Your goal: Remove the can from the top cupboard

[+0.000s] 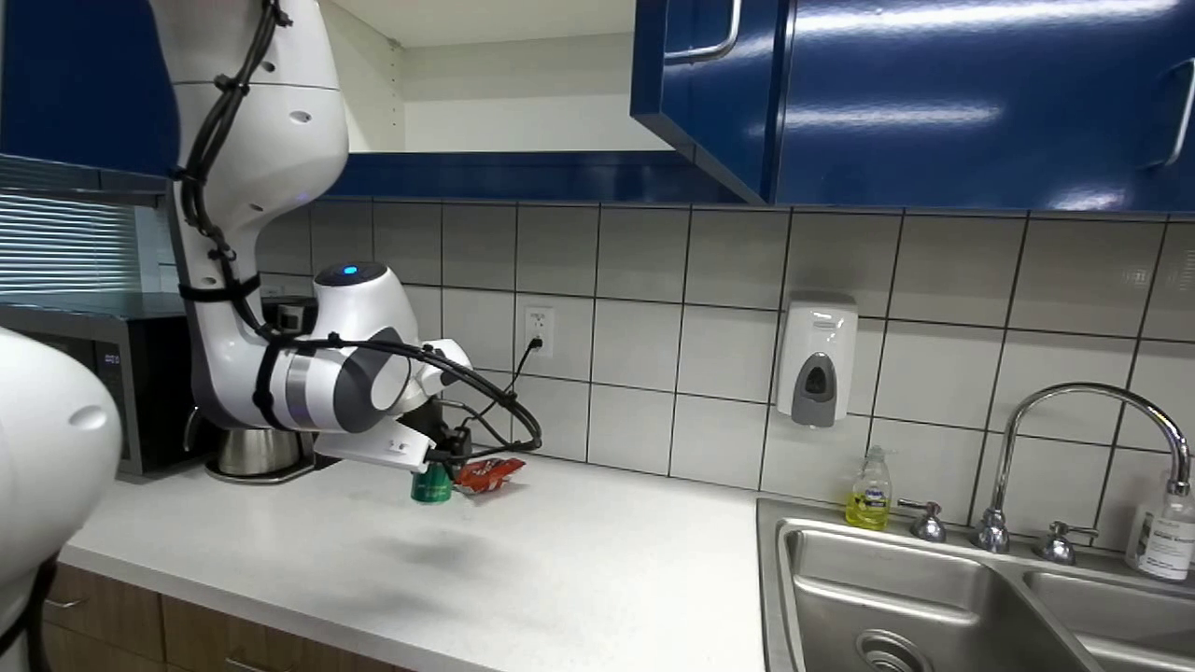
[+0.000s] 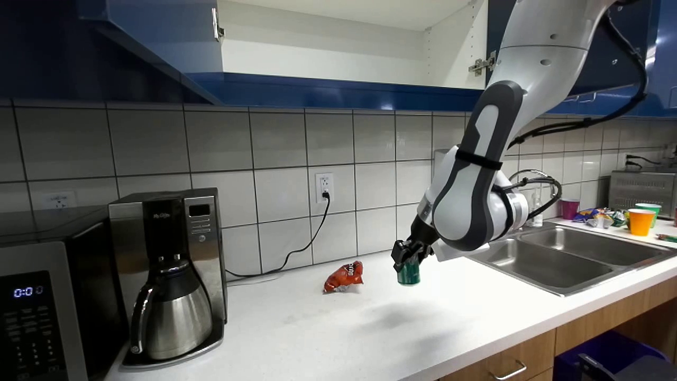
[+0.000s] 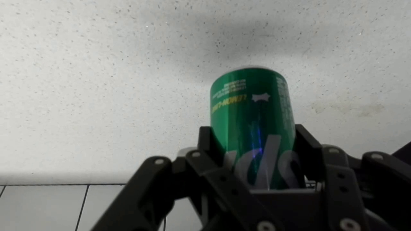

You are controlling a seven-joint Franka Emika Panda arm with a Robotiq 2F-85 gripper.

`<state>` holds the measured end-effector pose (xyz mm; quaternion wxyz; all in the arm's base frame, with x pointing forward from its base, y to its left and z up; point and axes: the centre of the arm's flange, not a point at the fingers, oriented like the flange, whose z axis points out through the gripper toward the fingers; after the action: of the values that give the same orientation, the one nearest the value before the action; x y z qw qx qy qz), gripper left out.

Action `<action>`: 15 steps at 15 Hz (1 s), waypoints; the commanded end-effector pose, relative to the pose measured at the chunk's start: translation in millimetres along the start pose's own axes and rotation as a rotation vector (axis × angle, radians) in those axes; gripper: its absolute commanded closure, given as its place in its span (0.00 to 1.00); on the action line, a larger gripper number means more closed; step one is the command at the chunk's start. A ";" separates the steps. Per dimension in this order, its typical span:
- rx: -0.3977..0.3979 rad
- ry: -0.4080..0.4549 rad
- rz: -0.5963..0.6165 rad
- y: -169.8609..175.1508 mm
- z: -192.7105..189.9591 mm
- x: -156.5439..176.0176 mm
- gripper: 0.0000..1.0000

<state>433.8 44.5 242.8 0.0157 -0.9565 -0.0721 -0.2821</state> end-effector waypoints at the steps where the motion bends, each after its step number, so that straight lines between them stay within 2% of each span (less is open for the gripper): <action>1: -0.010 0.035 0.024 6.1 27.4 8.3 0.62; 11: -0.018 -0.018 0.032 1.3 112.5 18.5 0.62; 15: -0.023 -0.004 0.030 -6.3 134.6 21.0 0.62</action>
<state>515.8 54.8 162.3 0.0161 -0.9643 -0.0520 -0.2592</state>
